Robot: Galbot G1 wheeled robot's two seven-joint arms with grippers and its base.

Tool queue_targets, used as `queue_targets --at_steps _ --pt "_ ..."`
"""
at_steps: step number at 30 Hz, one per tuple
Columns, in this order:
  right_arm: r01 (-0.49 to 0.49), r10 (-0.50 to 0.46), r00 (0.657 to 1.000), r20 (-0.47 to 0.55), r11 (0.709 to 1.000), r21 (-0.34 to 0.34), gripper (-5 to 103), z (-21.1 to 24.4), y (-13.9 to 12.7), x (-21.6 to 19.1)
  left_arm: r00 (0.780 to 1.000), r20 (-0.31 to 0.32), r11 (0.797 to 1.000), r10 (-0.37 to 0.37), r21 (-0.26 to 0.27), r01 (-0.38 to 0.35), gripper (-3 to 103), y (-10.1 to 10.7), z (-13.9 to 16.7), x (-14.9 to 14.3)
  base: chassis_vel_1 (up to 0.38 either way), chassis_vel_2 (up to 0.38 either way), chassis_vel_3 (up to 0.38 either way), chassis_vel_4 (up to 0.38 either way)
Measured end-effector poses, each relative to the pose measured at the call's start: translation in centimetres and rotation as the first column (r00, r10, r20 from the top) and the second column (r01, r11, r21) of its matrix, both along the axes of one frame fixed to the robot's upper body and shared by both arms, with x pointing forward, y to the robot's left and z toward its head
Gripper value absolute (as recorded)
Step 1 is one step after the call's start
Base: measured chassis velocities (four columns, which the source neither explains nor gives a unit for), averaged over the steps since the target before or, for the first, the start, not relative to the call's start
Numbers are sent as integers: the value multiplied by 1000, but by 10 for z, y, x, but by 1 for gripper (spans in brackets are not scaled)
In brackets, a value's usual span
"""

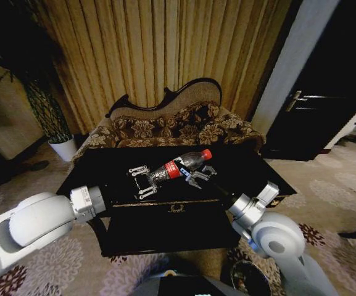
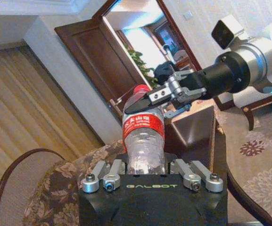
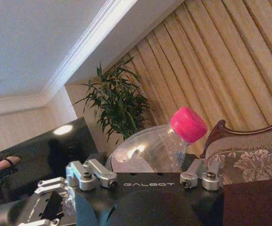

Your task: Move to the front of the table and place the trash on the table into the trash bin.

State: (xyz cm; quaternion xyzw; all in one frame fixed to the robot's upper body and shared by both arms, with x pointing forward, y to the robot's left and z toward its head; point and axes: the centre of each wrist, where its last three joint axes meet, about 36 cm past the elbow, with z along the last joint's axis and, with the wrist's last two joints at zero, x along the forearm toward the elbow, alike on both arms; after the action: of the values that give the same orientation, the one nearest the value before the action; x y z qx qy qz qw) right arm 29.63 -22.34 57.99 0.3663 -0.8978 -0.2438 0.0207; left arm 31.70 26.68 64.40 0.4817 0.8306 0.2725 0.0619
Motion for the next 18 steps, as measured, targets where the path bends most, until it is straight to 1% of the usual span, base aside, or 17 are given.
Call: queue_targets --at_steps 1,2,3,4,5,6,8,9,11,12,13,15,17,18 --pt "1 -1 1000 1 1000 -1 74 0 0 0 1000 0 1000 1 -2 -1 37 0 0 0 0 0 0 0" --pt "2 -2 1000 3 1000 -1 74 0 0 0 1000 1 1000 3 -3 -3 37 0 0 0 0 0 0 0" --pt "2 -2 1000 4 1000 -1 71 0 0 0 1000 2 1000 4 -4 -4 37 0 0 0 0 0 0 0" --pt "2 -2 1000 4 1000 -1 71 0 0 0 1000 2 1000 4 -4 -4 37 0 0 0 0 0 0 0" --pt "4 -4 1000 5 1000 -1 67 0 0 1 1000 3 1000 5 -6 -5 37 0 0 0 0 0 0 0" --pt "4 -4 1000 5 1000 -1 67 0 0 1 1000 3 1000 5 -6 -5 37 0 0 0 0 0 0 0" --pt "6 -6 1000 7 1000 -1 61 0 0 2 1000 6 1000 6 -11 -6 37 0 0 0 0 0 0 0" --pt "6 -6 1000 7 1000 -1 61 0 0 2 1000 6 1000 6 -11 -6 37 0 0 0 0 0 0 0" --pt "8 -8 1000 6 1000 -2 55 -1 -1 3 1000 6 1000 16 -18 -15 37 0 -1 0 0 0 0 0" --pt "9 -9 1000 6 1000 -3 54 -1 -1 4 1000 7 1000 20 -22 -20 34 0 -2 -1 0 0 0 0" --pt "9 -9 1000 6 1000 -3 54 -1 -1 4 1000 7 1000 20 -22 -20 34 0 -2 -1 0 0 0 0" --pt "16 -16 1000 5 1000 -8 54 -3 -2 7 999 8 999 31 -29 -31 43 -1 -2 -1 0 0 0 0" --pt "24 -23 1000 4 1000 -12 54 -4 -4 9 999 9 999 35 -31 -35 43 -1 -2 -1 0 0 0 0" --pt "44 -44 999 2 999 -25 52 -5 -7 13 999 14 998 42 -38 -41 49 -1 -1 -1 0 0 0 0"
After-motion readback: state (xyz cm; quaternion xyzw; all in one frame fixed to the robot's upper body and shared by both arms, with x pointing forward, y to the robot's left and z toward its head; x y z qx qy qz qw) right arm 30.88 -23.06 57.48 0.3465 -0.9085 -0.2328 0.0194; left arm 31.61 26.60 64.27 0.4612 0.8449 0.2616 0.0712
